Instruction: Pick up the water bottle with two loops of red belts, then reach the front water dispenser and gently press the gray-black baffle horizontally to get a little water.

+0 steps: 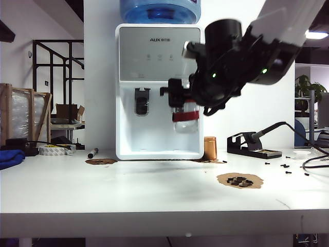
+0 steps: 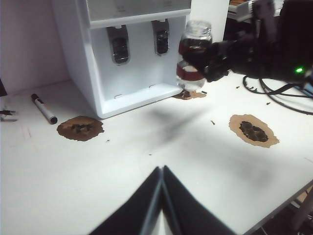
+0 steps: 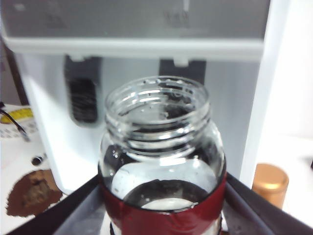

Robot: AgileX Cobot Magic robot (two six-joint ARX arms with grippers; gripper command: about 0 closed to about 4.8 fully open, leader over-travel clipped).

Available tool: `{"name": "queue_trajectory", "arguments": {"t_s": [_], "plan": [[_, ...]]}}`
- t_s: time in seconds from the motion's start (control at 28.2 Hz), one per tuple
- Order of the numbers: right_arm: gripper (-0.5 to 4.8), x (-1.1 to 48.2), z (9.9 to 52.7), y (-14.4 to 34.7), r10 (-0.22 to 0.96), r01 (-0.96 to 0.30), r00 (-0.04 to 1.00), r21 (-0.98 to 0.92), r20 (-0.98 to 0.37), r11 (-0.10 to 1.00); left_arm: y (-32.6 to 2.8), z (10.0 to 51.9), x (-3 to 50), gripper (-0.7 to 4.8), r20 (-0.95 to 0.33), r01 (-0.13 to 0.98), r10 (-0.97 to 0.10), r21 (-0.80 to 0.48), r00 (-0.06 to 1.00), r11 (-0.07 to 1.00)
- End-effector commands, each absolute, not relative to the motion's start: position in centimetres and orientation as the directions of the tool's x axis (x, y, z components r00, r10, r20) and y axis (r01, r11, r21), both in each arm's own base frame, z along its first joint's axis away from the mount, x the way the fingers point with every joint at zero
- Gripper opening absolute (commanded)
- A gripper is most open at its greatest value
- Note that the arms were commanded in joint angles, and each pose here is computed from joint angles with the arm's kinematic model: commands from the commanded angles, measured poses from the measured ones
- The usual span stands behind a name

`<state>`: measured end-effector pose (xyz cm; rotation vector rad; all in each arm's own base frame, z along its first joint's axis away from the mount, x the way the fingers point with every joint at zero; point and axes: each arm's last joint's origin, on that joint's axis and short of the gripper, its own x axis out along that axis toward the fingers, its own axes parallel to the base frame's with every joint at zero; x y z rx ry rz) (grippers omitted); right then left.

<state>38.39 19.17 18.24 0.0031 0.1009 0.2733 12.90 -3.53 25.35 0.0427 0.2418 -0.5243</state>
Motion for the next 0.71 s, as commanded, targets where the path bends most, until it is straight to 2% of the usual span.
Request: {"name": "queue_trajectory", "arguments": {"t_s": [0.04, 0.35, 0.71], "plan": [[-0.05, 39.2, 17.9, 19.8, 0.278, -0.276, 0.956, 0.033, -0.095, 0.961, -3.5, 25.6, 12.8, -0.04, -0.228, 0.503, -0.494, -0.019, 0.839, 0.864], [-0.05, 39.6, 16.1, 20.9, 0.288, -0.288, 0.948, 0.021, -0.132, 0.958, -3.5, 25.6, 12.8, -0.04, -0.227, 0.503, -0.493, -0.019, 0.84, 0.864], [-0.05, 41.7, 16.4, 22.0, 0.287, -0.29, 0.952, -0.013, -0.102, 0.957, -3.5, 25.6, 12.8, -0.04, -0.228, 0.502, -0.493, -0.019, 0.84, 0.865]]}}
